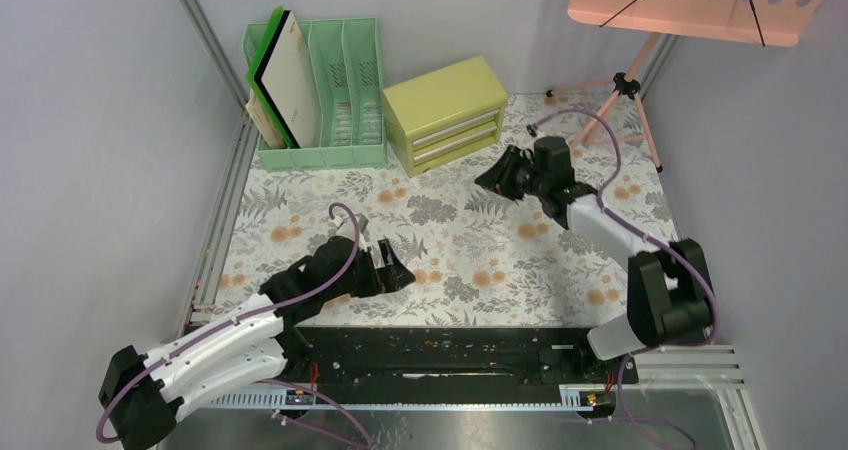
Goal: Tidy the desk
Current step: Close the drawer in the storage box, then reset both arms
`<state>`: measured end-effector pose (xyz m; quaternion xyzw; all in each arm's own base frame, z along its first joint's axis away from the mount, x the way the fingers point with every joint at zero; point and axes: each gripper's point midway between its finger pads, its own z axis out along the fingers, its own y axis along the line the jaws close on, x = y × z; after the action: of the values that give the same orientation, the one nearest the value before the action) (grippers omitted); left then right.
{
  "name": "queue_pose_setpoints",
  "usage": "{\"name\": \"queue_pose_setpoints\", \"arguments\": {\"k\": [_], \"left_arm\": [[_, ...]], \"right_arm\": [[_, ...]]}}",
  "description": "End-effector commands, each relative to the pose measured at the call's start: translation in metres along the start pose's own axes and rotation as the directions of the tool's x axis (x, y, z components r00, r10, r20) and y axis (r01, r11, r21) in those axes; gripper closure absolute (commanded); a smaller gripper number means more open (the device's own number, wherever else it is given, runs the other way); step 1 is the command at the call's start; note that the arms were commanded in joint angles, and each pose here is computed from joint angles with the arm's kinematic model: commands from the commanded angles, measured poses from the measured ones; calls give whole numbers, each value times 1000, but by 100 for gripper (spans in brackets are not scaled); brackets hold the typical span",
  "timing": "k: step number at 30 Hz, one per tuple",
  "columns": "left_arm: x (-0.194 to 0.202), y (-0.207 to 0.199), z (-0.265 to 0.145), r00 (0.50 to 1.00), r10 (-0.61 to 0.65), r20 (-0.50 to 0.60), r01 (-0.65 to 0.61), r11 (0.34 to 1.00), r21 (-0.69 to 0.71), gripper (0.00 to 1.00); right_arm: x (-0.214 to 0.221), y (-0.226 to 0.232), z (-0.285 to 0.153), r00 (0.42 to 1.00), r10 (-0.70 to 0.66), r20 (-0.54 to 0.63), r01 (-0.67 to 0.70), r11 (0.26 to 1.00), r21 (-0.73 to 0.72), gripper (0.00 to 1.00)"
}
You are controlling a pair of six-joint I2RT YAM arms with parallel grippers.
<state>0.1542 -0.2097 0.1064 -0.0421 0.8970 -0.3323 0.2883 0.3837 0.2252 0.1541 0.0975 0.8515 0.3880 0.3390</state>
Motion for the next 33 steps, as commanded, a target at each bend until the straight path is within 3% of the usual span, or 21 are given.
{"name": "queue_pose_setpoints", "arguments": {"k": [1,5,11,16,19,23,27,30,33], "left_arm": [[-14,-44,8,999,-48,15,44,981,188,3],[-27,-57,12,996,-93,1,88,952,293,2],[-72,-41,2,978,-187,93,141,918,371,1],[-112,-1,-22,948,-193,253,126,958,258,1],[-136,11,-45,919,-104,380,46,986,158,1],[-170,36,-79,825,51,563,-11,997,-76,1],[-197,57,-103,675,251,694,-91,962,-259,1],[-197,69,-96,591,391,706,-200,918,-341,1],[-194,84,-87,557,427,713,-205,902,-380,1]], "right_arm": [[29,-41,-40,1000,0,-18,1,996,92,61],[53,-71,-71,999,36,-19,-33,988,151,54],[72,-113,-115,998,66,10,-66,963,260,36],[67,-139,-146,998,23,62,-46,914,403,15],[53,-144,-160,991,-34,130,-29,888,459,11],[32,-147,-176,965,-136,225,3,861,509,10],[7,-157,-190,906,-262,332,25,816,577,7],[-9,-163,-195,844,-379,380,79,787,612,3],[-14,-179,-195,774,-445,450,69,766,639,1]]}}
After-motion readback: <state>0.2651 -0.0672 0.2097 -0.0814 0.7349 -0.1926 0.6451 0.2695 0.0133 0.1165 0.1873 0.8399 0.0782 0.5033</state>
